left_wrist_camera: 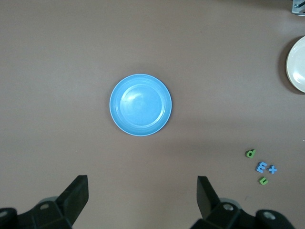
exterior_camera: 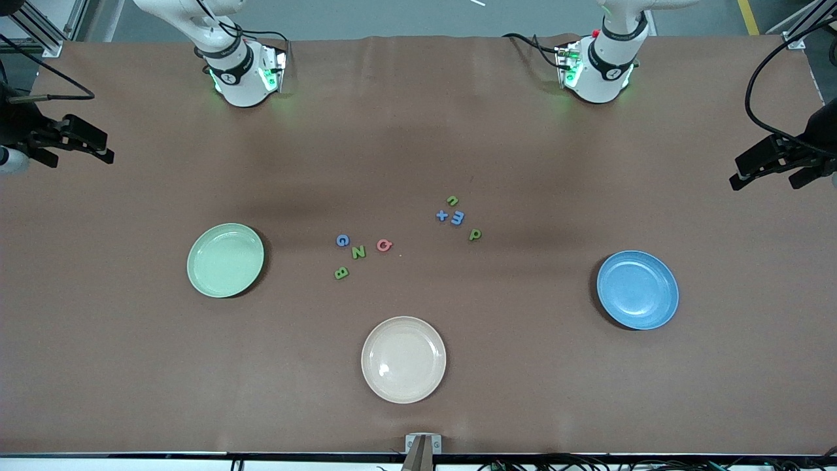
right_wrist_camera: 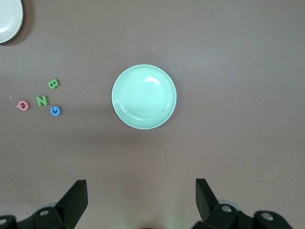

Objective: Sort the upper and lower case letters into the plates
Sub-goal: 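Reach the right gripper to the green B while the left gripper reaches the d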

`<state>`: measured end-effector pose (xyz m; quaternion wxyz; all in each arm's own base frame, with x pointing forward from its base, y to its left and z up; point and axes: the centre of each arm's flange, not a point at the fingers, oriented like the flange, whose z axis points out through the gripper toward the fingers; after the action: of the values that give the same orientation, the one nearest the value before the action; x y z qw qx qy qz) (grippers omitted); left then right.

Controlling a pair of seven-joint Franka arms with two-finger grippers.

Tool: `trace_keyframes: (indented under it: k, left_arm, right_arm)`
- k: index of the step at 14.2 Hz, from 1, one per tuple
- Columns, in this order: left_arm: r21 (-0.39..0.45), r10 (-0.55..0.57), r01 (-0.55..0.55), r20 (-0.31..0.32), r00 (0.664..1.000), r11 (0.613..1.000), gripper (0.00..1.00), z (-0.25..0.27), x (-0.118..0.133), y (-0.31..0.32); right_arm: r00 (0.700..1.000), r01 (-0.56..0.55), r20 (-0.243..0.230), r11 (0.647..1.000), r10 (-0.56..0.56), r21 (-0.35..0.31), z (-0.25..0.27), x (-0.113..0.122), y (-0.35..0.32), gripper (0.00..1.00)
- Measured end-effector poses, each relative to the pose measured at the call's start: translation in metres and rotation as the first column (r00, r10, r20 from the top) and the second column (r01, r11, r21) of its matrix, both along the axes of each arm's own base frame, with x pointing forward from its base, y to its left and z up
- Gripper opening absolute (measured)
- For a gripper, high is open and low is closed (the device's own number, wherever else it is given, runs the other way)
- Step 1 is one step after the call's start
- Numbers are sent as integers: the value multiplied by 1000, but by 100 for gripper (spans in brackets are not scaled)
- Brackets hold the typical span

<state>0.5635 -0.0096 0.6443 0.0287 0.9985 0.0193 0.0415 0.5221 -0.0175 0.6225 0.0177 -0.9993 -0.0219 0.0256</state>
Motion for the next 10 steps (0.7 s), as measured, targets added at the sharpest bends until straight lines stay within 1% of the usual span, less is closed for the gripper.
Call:
trace_keyframes:
  k: [7,9,10]
  left_arm:
    - [0,-15,15,-5,1000,1000,100,-3,1,-6]
    - [-1,-61,61,-15,998,998,100,-9,3,-28]
    - [-3,-99,99,-24,995,995,100,-14,4,-49]
  right_arm:
    - [1000,0,-2,1000,0,0,-1,0,0,100]
    - [1000,0,-3,1000,0,0,-1,0,0,100]
    - [1000,1,-3,1000,-1,0,-1,0,0,100]
